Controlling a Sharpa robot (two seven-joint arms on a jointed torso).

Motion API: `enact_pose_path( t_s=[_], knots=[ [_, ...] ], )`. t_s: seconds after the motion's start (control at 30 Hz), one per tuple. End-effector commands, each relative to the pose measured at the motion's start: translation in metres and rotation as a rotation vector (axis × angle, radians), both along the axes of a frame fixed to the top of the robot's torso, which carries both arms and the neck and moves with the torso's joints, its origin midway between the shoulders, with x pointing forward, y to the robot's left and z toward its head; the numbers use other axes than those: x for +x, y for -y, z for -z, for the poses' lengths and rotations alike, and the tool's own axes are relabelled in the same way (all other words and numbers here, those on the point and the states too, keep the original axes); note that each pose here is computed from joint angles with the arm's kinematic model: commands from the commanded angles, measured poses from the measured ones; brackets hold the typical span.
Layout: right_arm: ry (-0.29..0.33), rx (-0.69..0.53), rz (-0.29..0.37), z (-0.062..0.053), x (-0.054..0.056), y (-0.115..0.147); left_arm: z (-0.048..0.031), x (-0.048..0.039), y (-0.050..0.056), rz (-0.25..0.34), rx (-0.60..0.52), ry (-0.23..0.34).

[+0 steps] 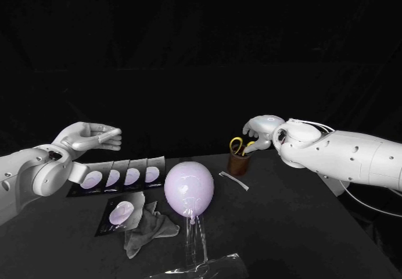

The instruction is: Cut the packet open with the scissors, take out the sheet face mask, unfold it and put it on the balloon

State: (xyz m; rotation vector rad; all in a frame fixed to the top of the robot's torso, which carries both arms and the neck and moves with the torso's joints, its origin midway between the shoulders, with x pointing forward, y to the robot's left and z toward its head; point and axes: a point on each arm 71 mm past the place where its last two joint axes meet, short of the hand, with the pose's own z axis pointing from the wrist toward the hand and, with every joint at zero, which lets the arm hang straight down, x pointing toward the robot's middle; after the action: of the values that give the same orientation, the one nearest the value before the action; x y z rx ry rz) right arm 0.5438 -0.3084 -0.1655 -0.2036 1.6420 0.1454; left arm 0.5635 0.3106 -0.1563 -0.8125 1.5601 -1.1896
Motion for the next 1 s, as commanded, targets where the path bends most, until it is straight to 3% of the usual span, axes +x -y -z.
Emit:
enact_pose_path(
  t_s=[0.03,0.27,0.57,0.67,0.8,1.0],
  knots=[
    [0.000,0.025,-0.005,0.000,-0.001,0.000,-0.0014,-0.0004,0.002,0.014,-0.016,0.004],
    [0.033,0.047,-0.007,-0.003,-0.007,0.006,-0.0016,-0.0010,0.001,0.025,-0.021,0.005],
    [0.094,0.136,0.000,-0.016,-0.016,0.019,-0.0014,-0.0037,-0.001,0.038,-0.027,0.006],
    [0.143,0.184,-0.025,-0.022,-0.020,0.017,-0.0009,-0.0049,-0.003,0.037,-0.026,0.008],
    [0.263,0.289,-0.085,-0.037,-0.027,0.011,0.0021,-0.0086,-0.008,0.035,-0.025,0.009],
    [0.409,0.466,-0.178,-0.062,-0.040,-0.001,0.0139,-0.0257,-0.013,0.047,-0.032,-0.004]
  ],
)
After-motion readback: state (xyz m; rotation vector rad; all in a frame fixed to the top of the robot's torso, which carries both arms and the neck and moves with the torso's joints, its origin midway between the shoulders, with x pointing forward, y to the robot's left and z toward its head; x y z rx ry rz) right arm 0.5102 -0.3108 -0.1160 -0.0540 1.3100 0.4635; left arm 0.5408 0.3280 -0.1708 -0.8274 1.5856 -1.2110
